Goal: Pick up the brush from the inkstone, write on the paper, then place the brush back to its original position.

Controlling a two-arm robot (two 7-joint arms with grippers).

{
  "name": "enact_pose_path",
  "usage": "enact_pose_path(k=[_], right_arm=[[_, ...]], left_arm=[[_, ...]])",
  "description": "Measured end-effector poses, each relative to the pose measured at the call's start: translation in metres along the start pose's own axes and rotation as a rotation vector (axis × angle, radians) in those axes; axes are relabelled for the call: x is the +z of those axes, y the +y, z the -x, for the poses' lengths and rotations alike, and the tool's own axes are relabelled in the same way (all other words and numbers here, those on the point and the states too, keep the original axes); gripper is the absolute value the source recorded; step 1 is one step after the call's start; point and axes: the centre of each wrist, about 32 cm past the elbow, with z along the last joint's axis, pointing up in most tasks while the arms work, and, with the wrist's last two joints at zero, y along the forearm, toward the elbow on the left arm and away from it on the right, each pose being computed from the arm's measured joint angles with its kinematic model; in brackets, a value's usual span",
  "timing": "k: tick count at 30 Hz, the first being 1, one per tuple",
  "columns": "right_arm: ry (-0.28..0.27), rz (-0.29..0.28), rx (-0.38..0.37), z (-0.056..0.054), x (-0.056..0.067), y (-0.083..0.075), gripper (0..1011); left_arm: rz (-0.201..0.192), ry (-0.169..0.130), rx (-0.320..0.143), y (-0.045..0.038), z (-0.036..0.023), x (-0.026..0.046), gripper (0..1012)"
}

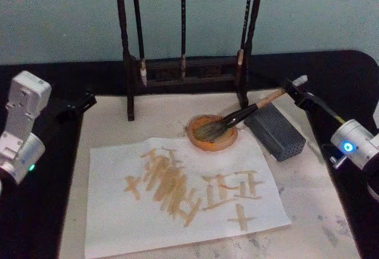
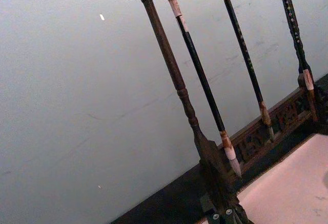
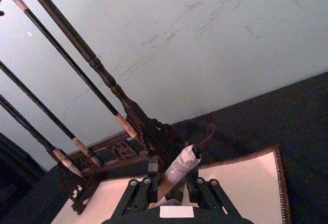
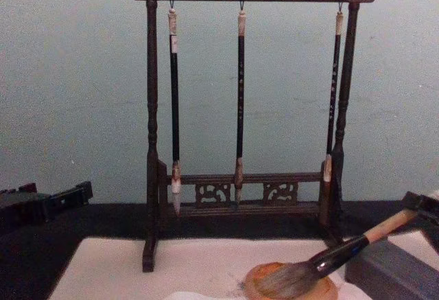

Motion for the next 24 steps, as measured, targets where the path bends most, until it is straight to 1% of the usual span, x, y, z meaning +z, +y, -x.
enact_pose_path(k=[1, 19, 24], right_arm=[[0.0, 0.0, 0.0, 0.0, 0.0, 0.0, 319], [0.001, -0.001, 0.0, 0.0, 0.0, 0.0, 292], [0.0, -0.007, 0.018, 0.0023, 0.0007, -0.0016, 270]], left_arm=[[0.0, 0.0, 0.0, 0.0, 0.0, 0.0, 1002], [0.0, 0.0, 0.0, 0.0, 0.0, 0.0, 1002], [0.0, 0.0, 0.0, 0.0, 0.0, 0.0, 1002]])
